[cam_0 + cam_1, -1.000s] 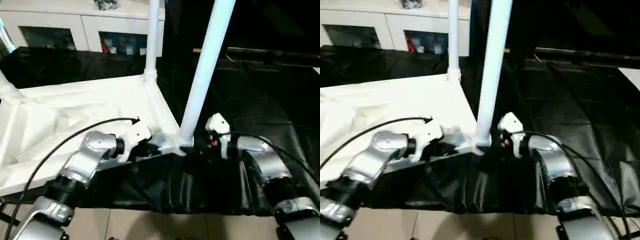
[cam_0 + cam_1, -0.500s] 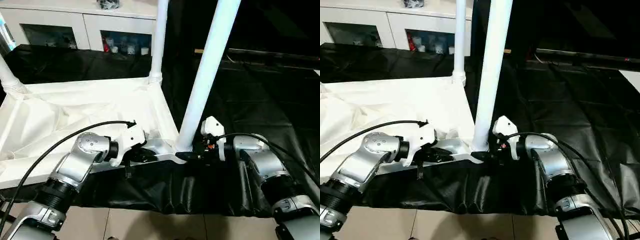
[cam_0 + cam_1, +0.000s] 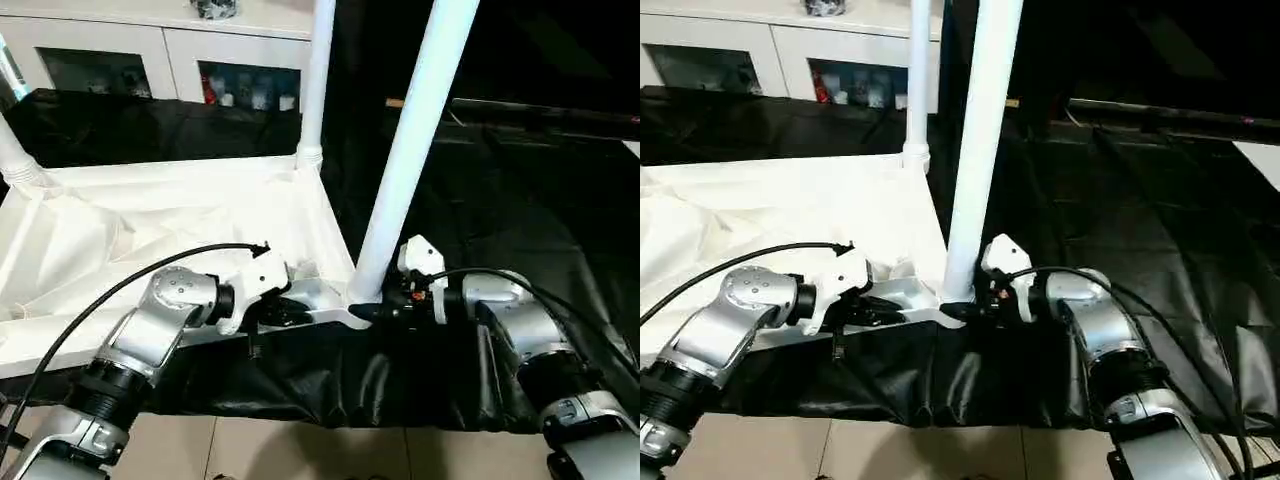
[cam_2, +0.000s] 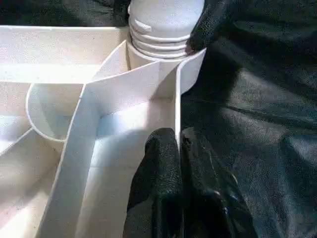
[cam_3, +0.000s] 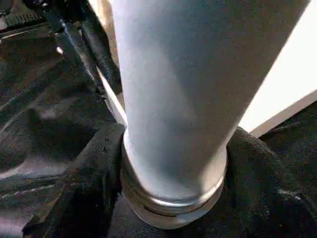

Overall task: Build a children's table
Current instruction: Rotate leg to tighten

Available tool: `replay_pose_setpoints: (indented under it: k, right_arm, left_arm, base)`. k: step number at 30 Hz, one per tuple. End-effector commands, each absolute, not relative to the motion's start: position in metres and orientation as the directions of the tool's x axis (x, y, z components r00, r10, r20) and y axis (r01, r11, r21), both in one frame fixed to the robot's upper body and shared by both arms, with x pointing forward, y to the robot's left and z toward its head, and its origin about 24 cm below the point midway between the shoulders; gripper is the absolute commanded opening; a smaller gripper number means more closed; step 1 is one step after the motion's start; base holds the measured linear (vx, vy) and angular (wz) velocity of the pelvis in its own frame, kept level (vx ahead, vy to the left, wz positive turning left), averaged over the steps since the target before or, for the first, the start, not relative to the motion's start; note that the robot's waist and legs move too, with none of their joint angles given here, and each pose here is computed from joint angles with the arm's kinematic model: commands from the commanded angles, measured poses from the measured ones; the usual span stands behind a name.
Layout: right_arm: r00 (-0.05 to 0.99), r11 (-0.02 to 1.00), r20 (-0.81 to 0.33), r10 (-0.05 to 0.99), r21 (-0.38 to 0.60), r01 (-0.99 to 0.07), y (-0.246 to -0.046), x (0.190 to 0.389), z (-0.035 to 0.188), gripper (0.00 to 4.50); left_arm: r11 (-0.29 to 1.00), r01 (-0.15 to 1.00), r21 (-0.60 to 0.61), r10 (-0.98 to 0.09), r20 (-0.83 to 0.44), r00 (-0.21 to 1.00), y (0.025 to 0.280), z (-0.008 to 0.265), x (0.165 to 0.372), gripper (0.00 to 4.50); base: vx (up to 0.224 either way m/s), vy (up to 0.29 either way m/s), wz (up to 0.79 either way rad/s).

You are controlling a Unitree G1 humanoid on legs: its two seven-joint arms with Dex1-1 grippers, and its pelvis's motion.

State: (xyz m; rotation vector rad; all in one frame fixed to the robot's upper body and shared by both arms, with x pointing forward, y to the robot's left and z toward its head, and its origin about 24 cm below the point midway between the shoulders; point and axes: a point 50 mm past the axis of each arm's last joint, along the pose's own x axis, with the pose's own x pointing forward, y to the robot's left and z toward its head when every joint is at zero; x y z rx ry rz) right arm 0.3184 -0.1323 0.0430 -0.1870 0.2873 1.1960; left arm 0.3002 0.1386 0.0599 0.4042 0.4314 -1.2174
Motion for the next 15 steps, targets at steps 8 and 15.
replay_pose_setpoints:
  k: [8,15]
  right_arm:
    - [0.603,0.639,-0.288,0.744,0.046,-0.768,-0.102,0.33,0.024,2.72]
    - [0.746,0.787,-0.272,0.608,0.081,-0.612,-0.05,0.34,0.026,2.72]
  left_arm:
    - [0.495,0.856,0.15,-0.737,-0.451,0.504,0.11,0.068,0.327,0.0]
    - [0.569,0.803,0.176,-0.699,-0.41,0.586,0.078,0.073,0.338,0.0]
  base:
    - [0.0,0.0,0.0]
    - [0.0,0.0,0.0]
